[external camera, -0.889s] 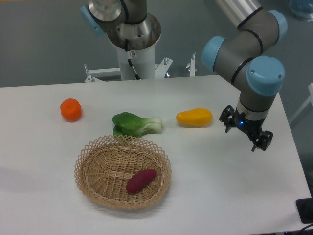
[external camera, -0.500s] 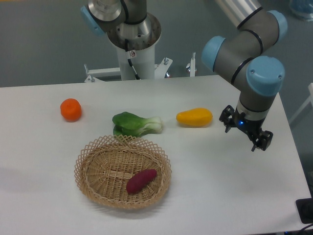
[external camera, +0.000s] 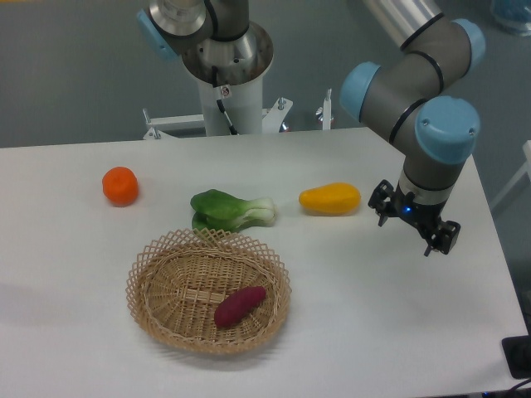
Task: Pick up the mango from the table
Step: 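Move the gripper over the yellow mango and lower onto it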
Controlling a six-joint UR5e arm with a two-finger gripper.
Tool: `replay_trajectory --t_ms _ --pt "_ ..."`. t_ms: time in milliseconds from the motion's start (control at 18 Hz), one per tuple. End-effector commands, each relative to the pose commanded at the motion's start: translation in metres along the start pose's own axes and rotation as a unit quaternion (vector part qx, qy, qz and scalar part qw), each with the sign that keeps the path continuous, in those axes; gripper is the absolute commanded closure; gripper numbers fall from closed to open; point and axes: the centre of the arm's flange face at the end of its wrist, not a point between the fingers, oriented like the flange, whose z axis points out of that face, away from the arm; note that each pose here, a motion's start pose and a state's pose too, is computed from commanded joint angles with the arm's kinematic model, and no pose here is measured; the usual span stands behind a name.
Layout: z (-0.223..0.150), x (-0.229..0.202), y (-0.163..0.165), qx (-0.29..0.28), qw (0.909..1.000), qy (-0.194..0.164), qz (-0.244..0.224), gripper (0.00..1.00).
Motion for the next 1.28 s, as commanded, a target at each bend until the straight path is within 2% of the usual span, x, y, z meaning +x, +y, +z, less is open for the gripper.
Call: replay_trajectory --t_ms 167,389,556,833,1000,1278 --pt "0.001 0.023 -0.006 0.006 0.9997 0.009 0.020 0.00" --pt "0.014 0.055 -0.004 0.004 0.9921 0.032 0.122 0.00" --pt "0.029 0.074 0.005 0.002 0.9873 0.053 0.150 0.00" --pt "0.050 0.115 0.035 0.007 0.9667 0.090 0.239 0.00" --pt "0.062 0.128 0.050 0.010 0.9626 0.108 0.248 0.00" --pt "0.068 0.135 0.051 0.010 0.9616 0.112 0.250 0.00"
